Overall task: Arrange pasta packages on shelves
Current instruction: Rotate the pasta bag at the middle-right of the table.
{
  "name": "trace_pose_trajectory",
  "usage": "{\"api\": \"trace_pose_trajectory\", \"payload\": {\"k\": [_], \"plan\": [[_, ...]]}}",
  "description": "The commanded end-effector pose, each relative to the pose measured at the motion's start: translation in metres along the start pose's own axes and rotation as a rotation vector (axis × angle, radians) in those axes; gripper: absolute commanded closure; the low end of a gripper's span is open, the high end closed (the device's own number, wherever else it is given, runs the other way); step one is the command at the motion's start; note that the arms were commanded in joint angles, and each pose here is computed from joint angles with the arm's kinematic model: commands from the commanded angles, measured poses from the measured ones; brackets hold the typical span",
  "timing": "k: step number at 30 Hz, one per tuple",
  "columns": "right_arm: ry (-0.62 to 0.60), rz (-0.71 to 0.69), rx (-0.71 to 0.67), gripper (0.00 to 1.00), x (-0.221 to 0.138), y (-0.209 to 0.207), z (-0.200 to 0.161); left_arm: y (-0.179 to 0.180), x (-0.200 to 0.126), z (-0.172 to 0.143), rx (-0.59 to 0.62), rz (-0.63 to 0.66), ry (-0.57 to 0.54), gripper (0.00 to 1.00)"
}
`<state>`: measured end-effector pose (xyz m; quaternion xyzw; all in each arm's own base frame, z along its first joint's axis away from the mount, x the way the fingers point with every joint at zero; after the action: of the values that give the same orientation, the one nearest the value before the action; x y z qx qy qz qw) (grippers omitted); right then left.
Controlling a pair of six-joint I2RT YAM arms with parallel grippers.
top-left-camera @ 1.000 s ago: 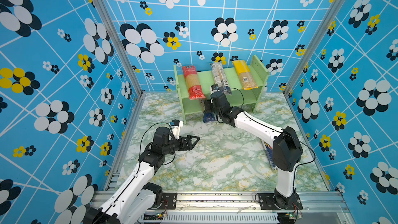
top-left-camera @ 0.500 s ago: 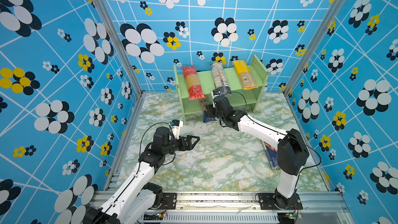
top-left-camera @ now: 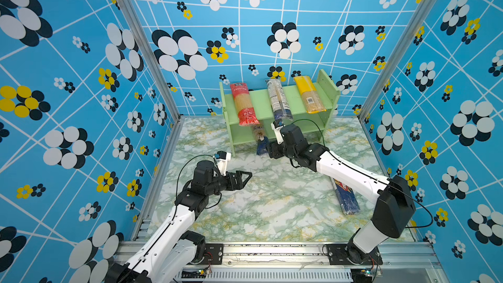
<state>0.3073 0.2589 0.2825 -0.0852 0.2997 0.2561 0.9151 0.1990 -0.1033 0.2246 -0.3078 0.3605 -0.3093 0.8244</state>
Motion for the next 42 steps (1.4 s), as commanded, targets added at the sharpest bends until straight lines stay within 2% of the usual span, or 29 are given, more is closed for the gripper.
{"api": "trace_pose_trajectory", "payload": {"k": [1,7,14,18,24,42], "plan": [[0.094,-0.035,-0.051,0.22,-0.021,-0.006,-0.015,0.004,-0.002,-0.002,-0.011,0.018,-0.007,0.01],[0.260,-0.189,-0.026,0.13,-0.050,-0.025,-0.035,0.004,-0.002,-0.002,-0.021,0.026,-0.015,0.01],[0.389,-0.327,0.173,0.10,-0.068,-0.061,-0.070,0.006,-0.003,-0.004,-0.042,0.027,-0.029,0.01],[0.396,-0.394,0.361,0.06,-0.078,-0.089,-0.093,0.006,-0.005,-0.007,-0.049,0.025,-0.032,0.01],[0.360,-0.420,0.632,0.01,-0.086,-0.122,-0.130,0.006,-0.006,-0.007,-0.047,0.028,-0.033,0.01],[0.523,-0.720,1.016,0.01,-0.102,-0.175,-0.208,0.010,-0.001,-0.006,-0.049,0.042,-0.023,0.01]]}}
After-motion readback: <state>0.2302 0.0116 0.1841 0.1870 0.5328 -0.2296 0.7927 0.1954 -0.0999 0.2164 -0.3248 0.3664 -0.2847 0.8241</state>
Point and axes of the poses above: each gripper's point midway between its finger pads, its own x axis out along the fingers, its own y axis along the line the jaws close on, z = x × y, the point moved 10 cm from there along -x, back along the fingers, and after that the axes turned 5 degrees about -x, right-handed, at the moved point
